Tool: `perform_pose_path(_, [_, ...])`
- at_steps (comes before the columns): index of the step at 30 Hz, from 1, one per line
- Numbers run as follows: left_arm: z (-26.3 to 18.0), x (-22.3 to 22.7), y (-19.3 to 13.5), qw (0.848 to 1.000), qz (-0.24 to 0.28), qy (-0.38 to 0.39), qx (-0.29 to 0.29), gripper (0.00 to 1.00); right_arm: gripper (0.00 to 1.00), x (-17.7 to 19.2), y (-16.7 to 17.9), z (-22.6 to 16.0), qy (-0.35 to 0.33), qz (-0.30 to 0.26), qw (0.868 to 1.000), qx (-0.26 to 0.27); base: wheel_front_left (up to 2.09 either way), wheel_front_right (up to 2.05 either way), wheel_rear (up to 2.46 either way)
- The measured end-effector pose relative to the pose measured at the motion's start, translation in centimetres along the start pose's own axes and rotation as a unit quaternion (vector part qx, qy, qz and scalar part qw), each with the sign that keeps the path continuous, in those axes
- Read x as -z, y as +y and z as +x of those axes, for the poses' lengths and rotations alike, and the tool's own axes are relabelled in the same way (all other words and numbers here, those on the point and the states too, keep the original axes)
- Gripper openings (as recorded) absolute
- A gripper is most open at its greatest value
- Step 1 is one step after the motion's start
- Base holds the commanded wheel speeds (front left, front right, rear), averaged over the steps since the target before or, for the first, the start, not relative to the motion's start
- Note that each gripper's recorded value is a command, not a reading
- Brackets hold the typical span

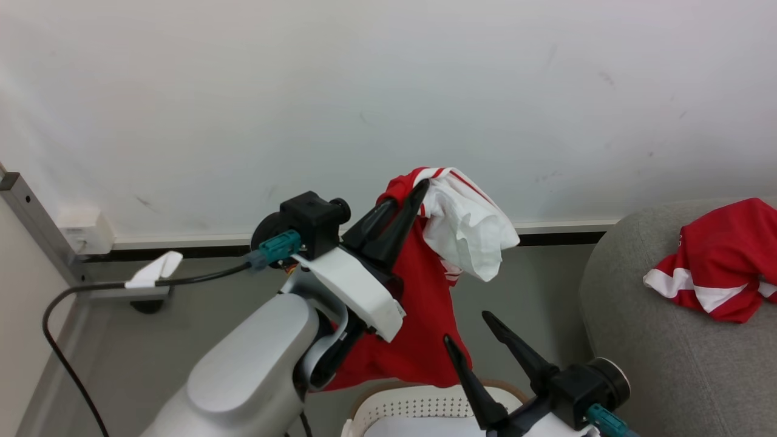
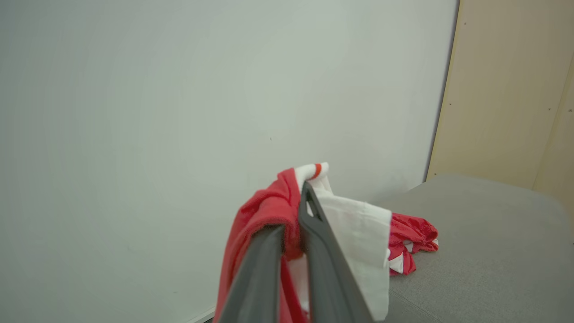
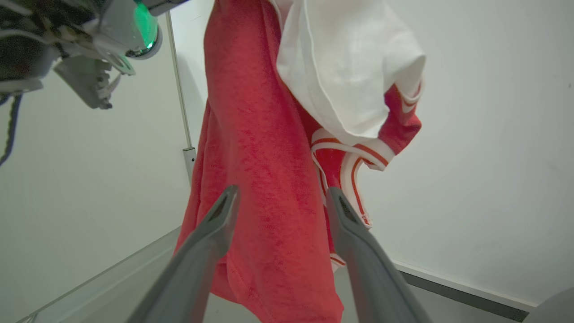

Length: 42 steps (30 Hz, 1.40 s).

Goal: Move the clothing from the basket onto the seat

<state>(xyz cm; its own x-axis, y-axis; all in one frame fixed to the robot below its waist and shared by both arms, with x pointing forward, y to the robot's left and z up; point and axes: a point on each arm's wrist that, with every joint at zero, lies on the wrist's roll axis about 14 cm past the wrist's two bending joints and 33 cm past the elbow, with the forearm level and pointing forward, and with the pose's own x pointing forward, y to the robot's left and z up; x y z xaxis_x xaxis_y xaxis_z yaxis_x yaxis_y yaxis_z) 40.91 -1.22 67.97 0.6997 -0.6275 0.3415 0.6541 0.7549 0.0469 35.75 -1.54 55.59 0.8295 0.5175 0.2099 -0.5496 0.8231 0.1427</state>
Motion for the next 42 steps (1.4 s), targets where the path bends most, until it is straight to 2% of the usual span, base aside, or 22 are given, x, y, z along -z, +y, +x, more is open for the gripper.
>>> perform_pose_path(4, [-0.2,0.3,-0.7,1.0,-0.006,0.005,0.007,0.0,1.0,0.9,1.0,0.9,0.021,-0.014,0.999,-0.027,0.0,0.0,0.0])
perform_pose_path(15, [-1.7,1.1,-2.7,0.999,-0.015,0.026,0.026,0.0,1.0,2.5,1.1,3.8,0.061,-0.047,0.995,-0.058,0.0,0.0,0.0])
perform_pose_path(25, [-3.1,0.6,-4.5,0.999,-0.016,0.034,0.039,0.0,1.0,6.3,2.5,4.5,0.129,-0.043,0.987,-0.086,0.0,0.0,0.0])
perform_pose_path(32, [-3.5,-0.5,-5.1,0.999,-0.014,0.023,0.045,0.0,1.0,6.5,2.9,5.2,0.137,-0.039,0.985,-0.093,0.0,0.0,0.0])
perform_pose_path(33, [-3.5,-0.6,-5.2,0.999,-0.013,0.022,0.045,0.0,0.86,6.3,3.0,5.4,0.135,-0.04,0.986,-0.094,0.0,0.0,0.0])
perform_pose_path(34, [-3.6,-0.7,-5.1,0.999,-0.013,0.022,0.044,0.0,0.39,6.3,3.0,5.5,0.135,-0.04,0.986,-0.094,0.0,0.0,0.0])
perform_pose_path(35, [-3.6,-0.7,-5.0,0.999,-0.012,0.021,0.042,0.0,0.0,6.2,3.0,5.5,0.134,-0.04,0.986,-0.095,0.0,0.0,0.0])
perform_pose_path(42, [-4.0,-0.1,-3.1,0.999,-0.017,0.029,0.011,0.0,0.0,6.0,3.4,5.6,0.131,-0.038,0.986,-0.1,0.0,0.0,0.0])
